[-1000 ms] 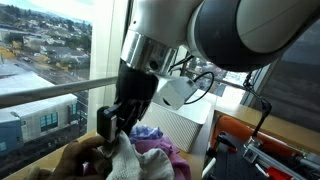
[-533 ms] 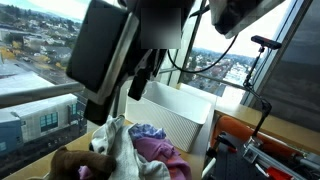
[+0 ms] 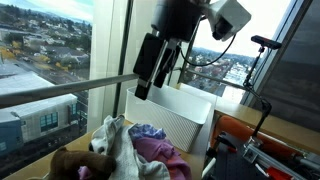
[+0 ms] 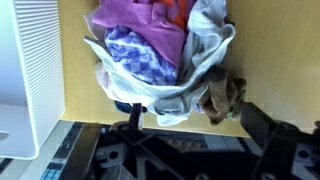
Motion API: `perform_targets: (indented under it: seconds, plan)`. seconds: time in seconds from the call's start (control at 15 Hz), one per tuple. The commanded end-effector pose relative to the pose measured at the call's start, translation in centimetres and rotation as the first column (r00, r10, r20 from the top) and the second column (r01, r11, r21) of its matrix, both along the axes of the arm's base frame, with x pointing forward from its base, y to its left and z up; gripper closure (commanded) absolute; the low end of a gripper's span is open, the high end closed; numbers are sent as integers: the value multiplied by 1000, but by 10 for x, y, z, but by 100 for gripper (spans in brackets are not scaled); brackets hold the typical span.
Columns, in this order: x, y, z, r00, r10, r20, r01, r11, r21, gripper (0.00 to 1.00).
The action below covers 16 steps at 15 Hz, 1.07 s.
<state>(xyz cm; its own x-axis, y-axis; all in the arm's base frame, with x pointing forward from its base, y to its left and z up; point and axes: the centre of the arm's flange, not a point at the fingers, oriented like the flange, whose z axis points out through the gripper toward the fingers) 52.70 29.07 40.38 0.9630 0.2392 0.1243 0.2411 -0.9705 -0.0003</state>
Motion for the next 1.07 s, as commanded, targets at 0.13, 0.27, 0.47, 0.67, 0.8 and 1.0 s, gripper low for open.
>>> perform_targets:
  seconds: [0.13, 0.27, 0.47, 0.67, 0.8, 1.0]
  plan:
    - [13, 2, -54, 1000, -12, 19, 12, 999, 35, 0]
    - [25, 9, -58, 998, 3, 60, -6, 998, 62, 0]
    - [40, 14, -62, 993, 34, 116, -43, 996, 72, 0]
    - [51, 7, -64, 986, 82, 145, -86, 996, 26, 0]
    - [56, 6, -69, 984, 98, 150, -100, 995, 8, 0]
    - [64, 12, -76, 983, 102, 154, -104, 995, 5, 0]
